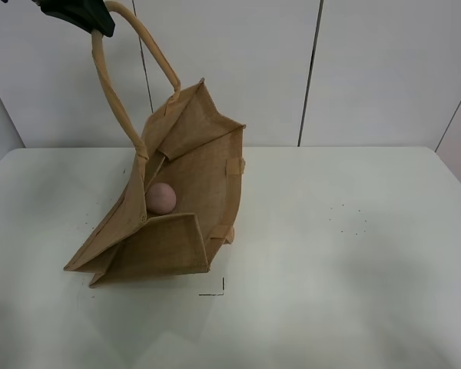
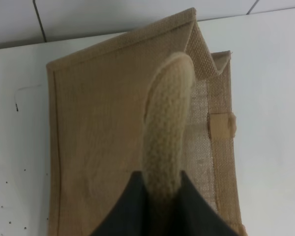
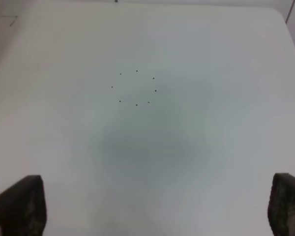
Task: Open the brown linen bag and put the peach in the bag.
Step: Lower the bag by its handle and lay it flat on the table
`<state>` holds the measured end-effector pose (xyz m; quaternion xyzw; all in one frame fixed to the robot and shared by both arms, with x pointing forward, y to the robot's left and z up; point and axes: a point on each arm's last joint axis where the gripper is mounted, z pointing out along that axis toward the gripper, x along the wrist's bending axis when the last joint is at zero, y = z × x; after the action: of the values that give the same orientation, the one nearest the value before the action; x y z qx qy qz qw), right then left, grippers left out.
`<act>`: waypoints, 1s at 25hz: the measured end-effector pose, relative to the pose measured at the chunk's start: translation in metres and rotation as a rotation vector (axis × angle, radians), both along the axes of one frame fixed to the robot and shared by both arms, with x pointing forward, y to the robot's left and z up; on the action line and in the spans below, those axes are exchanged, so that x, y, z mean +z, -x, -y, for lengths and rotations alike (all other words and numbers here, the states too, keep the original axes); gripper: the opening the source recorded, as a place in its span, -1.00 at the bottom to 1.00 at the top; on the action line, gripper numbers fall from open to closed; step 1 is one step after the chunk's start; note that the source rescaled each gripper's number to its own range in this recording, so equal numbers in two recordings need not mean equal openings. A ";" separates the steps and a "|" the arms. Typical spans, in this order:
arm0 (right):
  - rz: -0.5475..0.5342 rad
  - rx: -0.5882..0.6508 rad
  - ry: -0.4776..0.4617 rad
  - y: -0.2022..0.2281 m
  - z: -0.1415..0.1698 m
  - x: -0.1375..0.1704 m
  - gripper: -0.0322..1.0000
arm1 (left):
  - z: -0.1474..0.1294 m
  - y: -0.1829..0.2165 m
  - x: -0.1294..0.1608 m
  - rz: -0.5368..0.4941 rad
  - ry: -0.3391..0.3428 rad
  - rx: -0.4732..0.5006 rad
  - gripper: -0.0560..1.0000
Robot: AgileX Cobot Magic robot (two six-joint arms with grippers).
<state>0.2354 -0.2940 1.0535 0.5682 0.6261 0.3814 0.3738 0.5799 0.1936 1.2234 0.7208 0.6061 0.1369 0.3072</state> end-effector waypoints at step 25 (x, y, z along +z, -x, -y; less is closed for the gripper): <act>-0.002 0.000 0.000 0.000 0.000 -0.001 1.00 | 0.035 -0.052 -0.186 -0.284 0.143 -0.057 -0.89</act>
<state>0.2356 -0.2940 1.0529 0.5686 0.6265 0.3807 0.3732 0.6316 0.1588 1.0374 0.7262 0.6309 -0.0189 0.2726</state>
